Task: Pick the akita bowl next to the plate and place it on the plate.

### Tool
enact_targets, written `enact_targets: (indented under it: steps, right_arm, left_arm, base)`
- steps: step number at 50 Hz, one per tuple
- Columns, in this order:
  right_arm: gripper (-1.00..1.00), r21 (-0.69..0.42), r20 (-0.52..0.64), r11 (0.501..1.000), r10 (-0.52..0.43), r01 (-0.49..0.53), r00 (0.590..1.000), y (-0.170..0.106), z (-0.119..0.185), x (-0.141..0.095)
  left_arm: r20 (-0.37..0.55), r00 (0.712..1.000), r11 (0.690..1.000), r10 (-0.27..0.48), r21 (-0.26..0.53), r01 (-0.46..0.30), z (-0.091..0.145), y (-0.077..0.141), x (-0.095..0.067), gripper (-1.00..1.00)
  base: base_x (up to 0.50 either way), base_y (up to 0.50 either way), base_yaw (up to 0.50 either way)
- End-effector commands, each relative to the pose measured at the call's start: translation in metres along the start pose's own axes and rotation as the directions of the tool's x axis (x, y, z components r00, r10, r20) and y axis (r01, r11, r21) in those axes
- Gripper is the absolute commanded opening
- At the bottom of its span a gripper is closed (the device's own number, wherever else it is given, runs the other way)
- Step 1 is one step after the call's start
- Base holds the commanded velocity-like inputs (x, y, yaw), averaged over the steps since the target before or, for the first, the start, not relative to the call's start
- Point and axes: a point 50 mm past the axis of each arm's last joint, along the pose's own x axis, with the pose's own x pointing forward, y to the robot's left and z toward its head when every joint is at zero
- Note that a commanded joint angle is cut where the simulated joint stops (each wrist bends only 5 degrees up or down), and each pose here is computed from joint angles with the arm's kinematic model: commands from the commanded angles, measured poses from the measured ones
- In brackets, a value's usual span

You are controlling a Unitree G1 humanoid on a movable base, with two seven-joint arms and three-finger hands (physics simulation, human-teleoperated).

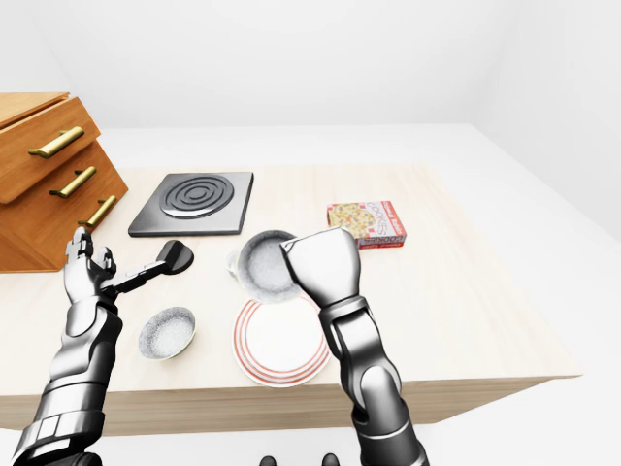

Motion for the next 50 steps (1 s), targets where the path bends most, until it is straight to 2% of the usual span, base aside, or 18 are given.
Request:
enact_targets:
  steps: [1, 8, 25, 40, 45, 50]
  right_arm:
    - [-1.0, 0.188, -0.012, 0.977, 0.104, -0.1, 0.995, 0.034, 0.006, -0.013]
    - [-1.0, 0.26, -0.007, 0.955, 0.15, -0.143, 0.989, 0.047, 0.009, -0.018]
    - [-1.0, 0.288, -0.019, 0.938, 0.207, -0.193, 0.978, 0.078, 0.011, -0.026]
    - [-1.0, 0.356, -0.046, 0.913, 0.23, -0.199, 0.972, 0.077, 0.003, -0.025]
    - [-1.0, 0.406, -0.039, 0.891, 0.241, -0.205, 0.97, 0.072, 0.003, -0.024]
    - [-1.0, 0.451, 0.002, 0.855, 0.285, -0.256, 0.958, 0.066, 0.007, -0.026]
  left_arm:
    - [-0.001, 1.0, 1.0, -0.001, -0.001, 0.001, 0.0, 0.0, 0.0, 1.0]
    - [-0.002, 1.0, 1.0, -0.001, -0.001, 0.001, -0.001, 0.001, 0.001, 1.0]
    - [-0.002, 1.0, 1.0, 0.002, -0.001, -0.002, -0.004, 0.001, 0.003, 1.0]
    - [-0.001, 1.0, 1.0, 0.003, -0.001, -0.003, -0.002, 0.001, 0.002, 1.0]
    - [-0.001, 1.0, 1.0, 0.002, 0.0, -0.002, 0.001, 0.0, 0.001, 1.0]
    - [0.0, 1.0, 1.0, 0.001, 0.001, -0.001, -0.001, 0.0, 0.001, 1.0]
  base:
    - [0.0, 0.0, 0.0]
    - [0.0, 0.0, 0.0]
    - [0.0, 0.0, 0.0]
    - [0.0, 0.0, 0.0]
    - [0.0, 0.0, 0.0]
    - [0.0, 0.0, 0.0]
